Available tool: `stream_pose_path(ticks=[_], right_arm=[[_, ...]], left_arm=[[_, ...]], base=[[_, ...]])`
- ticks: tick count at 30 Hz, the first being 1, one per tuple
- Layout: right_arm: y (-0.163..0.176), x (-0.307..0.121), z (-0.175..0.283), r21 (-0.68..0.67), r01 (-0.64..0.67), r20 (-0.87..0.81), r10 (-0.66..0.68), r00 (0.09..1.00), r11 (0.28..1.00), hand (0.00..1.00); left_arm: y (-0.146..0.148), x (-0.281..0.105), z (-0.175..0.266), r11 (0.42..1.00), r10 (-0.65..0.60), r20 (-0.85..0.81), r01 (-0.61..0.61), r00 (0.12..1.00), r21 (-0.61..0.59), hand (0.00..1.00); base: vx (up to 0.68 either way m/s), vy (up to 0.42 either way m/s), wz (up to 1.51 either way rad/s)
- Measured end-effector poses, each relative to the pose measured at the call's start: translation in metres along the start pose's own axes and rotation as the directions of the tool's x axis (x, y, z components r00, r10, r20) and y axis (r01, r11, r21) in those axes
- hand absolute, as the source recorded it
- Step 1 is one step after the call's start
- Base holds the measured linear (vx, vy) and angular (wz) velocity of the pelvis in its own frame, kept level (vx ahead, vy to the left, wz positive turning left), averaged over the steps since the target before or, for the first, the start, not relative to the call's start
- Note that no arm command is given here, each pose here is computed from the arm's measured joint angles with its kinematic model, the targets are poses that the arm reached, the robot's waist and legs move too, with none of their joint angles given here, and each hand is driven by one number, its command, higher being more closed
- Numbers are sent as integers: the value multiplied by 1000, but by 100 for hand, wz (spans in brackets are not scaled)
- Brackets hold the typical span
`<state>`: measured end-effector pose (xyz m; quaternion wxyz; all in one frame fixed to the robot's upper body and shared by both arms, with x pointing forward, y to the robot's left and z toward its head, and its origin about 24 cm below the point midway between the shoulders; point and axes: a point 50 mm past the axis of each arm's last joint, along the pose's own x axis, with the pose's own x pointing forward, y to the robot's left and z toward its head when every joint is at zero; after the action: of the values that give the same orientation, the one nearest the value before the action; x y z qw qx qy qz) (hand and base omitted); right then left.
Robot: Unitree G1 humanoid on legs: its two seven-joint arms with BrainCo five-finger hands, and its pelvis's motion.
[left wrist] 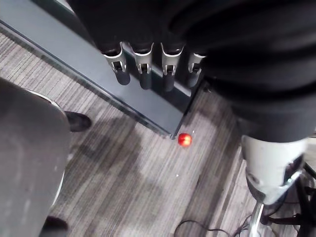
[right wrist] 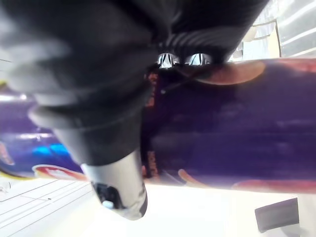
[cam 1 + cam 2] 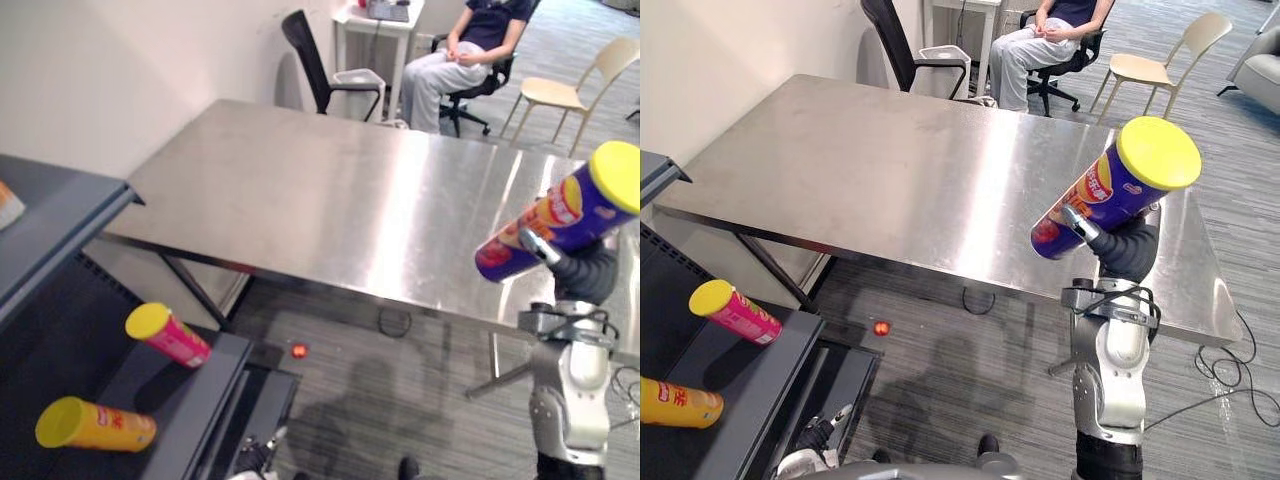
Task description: Put the gum and the chips on the shelf.
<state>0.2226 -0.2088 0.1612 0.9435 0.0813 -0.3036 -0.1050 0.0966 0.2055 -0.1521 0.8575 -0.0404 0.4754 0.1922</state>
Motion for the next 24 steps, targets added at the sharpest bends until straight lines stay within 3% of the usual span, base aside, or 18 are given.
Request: stream_pose_path(ticks=[5,10,14,19,24], right_arm=[[16,-3,-6,48,-70,-31,72,997,996,100],[39,4,-19,121,-125,-53,132,990,985,100],[34,29,-18,106,-63,-11,65,998,992,100],[27,28,-20,89,-11,-21,13,1000,996,100],[-14,13,-24,-1,144,-57,-144,988,990,100]], left_arm=[[3,0,0,999,9,-1,-9,1000,-50,0],[3,0,9,993,19,33,-15,999,-115,0],[-5,2,18,982,13,52,-3,999,-191,0],[9,-4,-7,968,54,-23,-58,998,-246,0],[14,-13,-44,947,85,-167,-132,982,-294,0]], base=[[-79,-25,43],[-133,-136,146],[-192,-96,174],[-164,-83,117],[-141,102,125]])
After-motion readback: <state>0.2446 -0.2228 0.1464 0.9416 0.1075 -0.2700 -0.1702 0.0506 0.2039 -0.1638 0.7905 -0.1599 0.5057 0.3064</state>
